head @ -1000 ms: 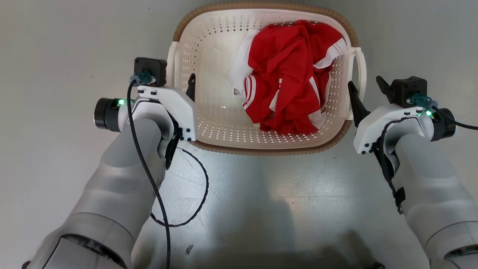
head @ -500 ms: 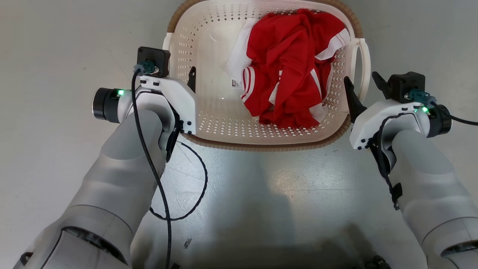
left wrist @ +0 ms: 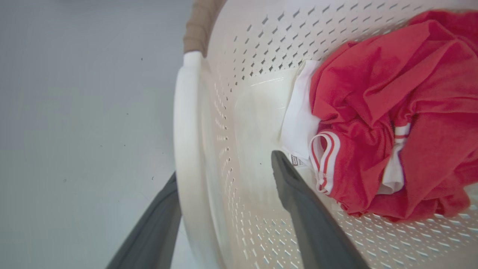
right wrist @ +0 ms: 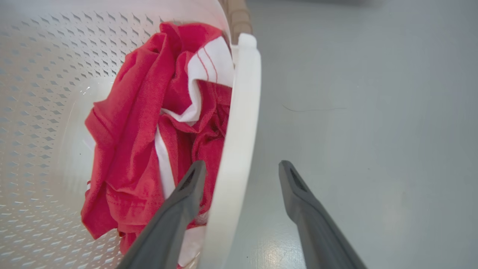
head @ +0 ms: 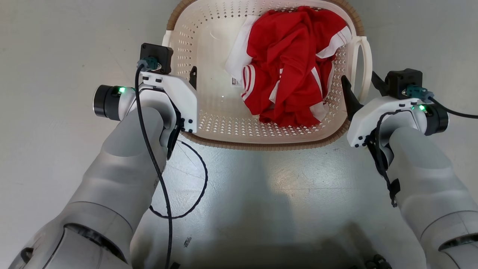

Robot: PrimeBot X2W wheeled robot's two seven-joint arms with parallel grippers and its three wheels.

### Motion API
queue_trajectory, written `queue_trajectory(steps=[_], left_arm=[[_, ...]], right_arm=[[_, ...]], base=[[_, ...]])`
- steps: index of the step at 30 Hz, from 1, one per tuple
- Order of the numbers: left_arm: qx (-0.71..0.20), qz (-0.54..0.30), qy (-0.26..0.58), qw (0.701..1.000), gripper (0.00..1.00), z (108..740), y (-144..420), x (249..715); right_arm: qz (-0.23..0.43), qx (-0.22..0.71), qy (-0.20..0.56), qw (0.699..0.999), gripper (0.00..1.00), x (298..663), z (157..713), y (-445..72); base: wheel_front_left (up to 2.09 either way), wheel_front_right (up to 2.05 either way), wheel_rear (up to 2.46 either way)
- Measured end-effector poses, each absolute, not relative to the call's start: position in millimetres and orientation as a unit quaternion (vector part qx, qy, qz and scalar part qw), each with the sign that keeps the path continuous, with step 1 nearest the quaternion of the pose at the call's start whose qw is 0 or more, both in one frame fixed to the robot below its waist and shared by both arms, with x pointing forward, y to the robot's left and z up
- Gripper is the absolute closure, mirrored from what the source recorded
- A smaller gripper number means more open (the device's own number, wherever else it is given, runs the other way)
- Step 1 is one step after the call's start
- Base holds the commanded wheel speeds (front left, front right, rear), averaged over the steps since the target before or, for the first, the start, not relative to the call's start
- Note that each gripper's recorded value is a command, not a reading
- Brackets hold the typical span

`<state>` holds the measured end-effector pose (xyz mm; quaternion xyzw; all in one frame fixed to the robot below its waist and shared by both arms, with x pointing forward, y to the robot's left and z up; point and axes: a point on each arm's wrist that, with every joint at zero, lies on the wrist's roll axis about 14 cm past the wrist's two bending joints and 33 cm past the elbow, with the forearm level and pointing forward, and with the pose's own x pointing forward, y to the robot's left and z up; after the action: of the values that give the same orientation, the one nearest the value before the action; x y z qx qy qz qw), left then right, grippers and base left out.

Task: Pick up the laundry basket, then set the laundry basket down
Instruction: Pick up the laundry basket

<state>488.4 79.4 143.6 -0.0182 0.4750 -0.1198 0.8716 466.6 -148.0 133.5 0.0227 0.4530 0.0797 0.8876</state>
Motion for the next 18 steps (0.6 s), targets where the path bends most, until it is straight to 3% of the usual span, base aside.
queue_trajectory(steps=[18], left_arm=[[-0.016,-0.117,0.485,0.866,0.00,141.8,80.3,483.8]], right_arm=[[0.087,0.027,0.453,0.887,0.03,468.9,134.4,-140.8]], base=[[0.00,0.00,0.00]])
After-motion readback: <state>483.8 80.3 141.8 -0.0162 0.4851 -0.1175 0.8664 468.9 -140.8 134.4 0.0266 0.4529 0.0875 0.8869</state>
